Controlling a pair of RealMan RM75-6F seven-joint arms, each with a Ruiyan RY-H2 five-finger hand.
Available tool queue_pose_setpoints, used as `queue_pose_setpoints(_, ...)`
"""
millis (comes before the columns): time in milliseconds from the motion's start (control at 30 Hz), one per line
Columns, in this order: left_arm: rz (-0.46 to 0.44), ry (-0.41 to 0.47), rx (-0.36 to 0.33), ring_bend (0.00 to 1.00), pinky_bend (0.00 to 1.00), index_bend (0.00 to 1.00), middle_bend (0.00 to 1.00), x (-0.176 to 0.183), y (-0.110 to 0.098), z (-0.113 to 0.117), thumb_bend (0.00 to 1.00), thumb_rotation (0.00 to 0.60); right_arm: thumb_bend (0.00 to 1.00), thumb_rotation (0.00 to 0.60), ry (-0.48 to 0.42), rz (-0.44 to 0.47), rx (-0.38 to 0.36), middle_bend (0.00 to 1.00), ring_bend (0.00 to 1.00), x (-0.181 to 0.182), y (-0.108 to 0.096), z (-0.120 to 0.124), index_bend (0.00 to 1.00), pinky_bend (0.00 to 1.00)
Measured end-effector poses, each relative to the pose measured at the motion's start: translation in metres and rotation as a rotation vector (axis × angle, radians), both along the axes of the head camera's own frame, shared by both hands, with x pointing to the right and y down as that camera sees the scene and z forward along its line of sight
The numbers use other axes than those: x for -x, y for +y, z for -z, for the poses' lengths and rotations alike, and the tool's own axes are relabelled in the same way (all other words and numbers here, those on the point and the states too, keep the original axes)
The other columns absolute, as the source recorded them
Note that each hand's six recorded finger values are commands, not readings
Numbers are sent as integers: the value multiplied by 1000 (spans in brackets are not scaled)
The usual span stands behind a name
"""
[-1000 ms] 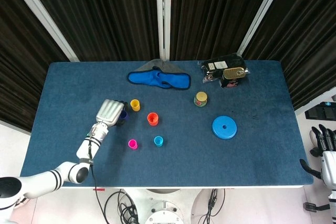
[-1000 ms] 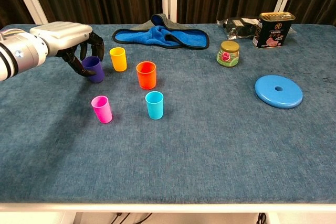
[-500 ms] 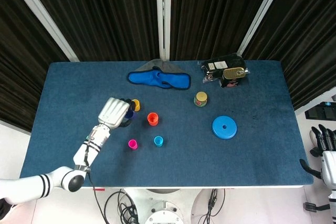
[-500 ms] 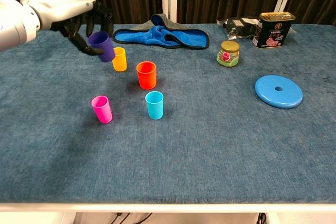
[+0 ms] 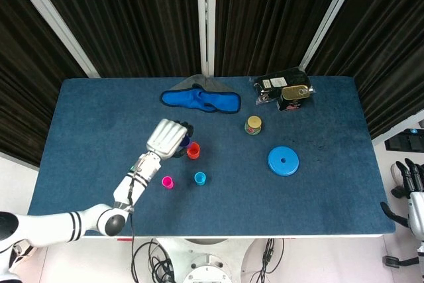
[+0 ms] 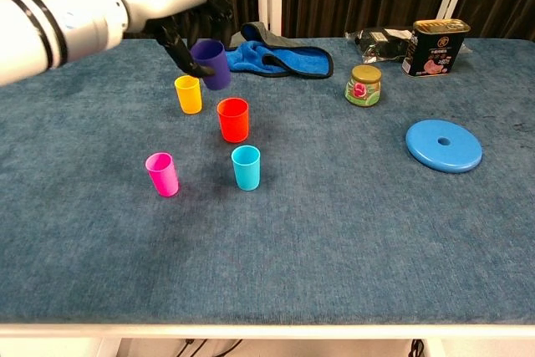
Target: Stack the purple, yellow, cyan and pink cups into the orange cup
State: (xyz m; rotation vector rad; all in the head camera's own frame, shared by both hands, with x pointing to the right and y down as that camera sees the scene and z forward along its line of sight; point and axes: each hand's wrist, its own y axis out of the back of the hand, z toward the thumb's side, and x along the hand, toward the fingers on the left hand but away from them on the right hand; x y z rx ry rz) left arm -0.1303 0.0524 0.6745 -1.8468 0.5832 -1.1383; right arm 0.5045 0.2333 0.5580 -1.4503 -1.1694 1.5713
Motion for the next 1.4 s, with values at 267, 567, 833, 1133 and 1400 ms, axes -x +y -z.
queue_pose_setpoints(267,-26,-29,54,501,622,508,502,-19,4,-25,308,600,156,600,-12,5,-7,0,0,1,-2,-1,0,0)
queue_pose_setpoints(567,-24,-35,79,470,615,399,473,-21,7,-33,305,600,155,600,-14,-1,-10,0,0,-2,-2,0,0,0)
queue_pose_setpoints(833,-28,-37,37,413,602,226,365,-20,4,-29,253,600,156,600,-10,-11,-11,0,0,-6,0,2,0,0)
queue_pose_setpoints(1133,-25,-68,-1,389,593,223,350,-12,5,-17,235,600,156,600,-10,-7,-2,0,0,-5,-1,-1,0,0)
queue_pose_setpoints(1400,19,-148,-56,373,577,235,352,12,-16,-19,233,600,156,600,-3,0,0,0,0,-3,1,3,0,0)
